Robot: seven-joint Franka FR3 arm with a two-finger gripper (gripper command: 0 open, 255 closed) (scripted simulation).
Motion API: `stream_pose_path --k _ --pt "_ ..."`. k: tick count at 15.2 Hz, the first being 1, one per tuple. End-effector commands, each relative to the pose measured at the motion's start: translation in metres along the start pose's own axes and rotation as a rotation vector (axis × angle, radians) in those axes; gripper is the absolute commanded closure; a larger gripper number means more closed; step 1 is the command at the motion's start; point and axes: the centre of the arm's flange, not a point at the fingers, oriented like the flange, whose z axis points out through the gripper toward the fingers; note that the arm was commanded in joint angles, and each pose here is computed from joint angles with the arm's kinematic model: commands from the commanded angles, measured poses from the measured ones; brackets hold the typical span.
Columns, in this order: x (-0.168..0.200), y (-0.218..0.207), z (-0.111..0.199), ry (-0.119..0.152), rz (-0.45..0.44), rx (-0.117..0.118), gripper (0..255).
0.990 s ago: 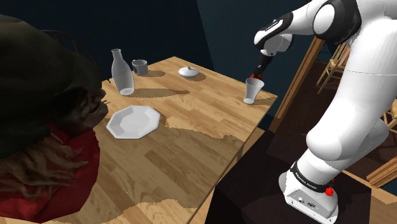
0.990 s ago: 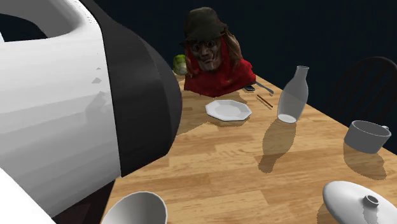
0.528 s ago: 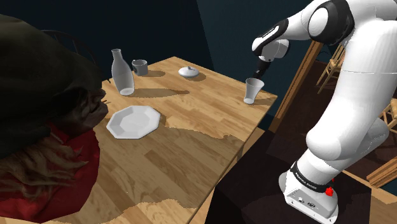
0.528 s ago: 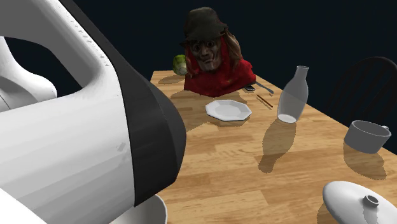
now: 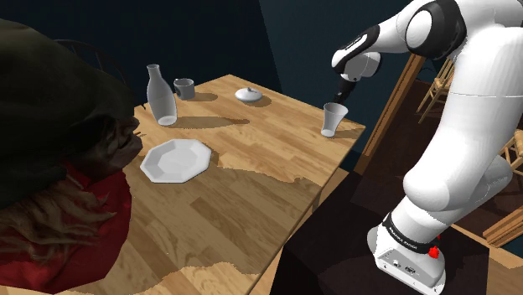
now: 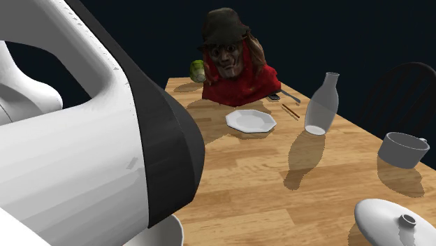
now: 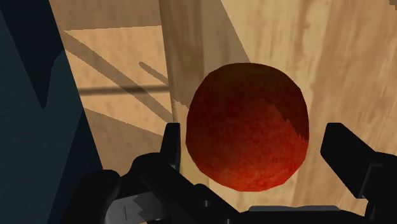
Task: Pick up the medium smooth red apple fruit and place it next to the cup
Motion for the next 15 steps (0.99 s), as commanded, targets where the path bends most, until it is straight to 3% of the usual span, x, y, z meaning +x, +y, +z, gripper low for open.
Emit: stream_pose_path --k 1,4,8,15 --pt "0.000 0.000 0.000 0.000 0.000 0.000 0" --pt "0.000 0.000 0.000 0.000 0.000 0.000 0" --pt "0.000 0.000 -0.050 0.000 0.000 0.000 0" --pt "0.000 0.000 -0.050 0.000 0.000 0.000 0"
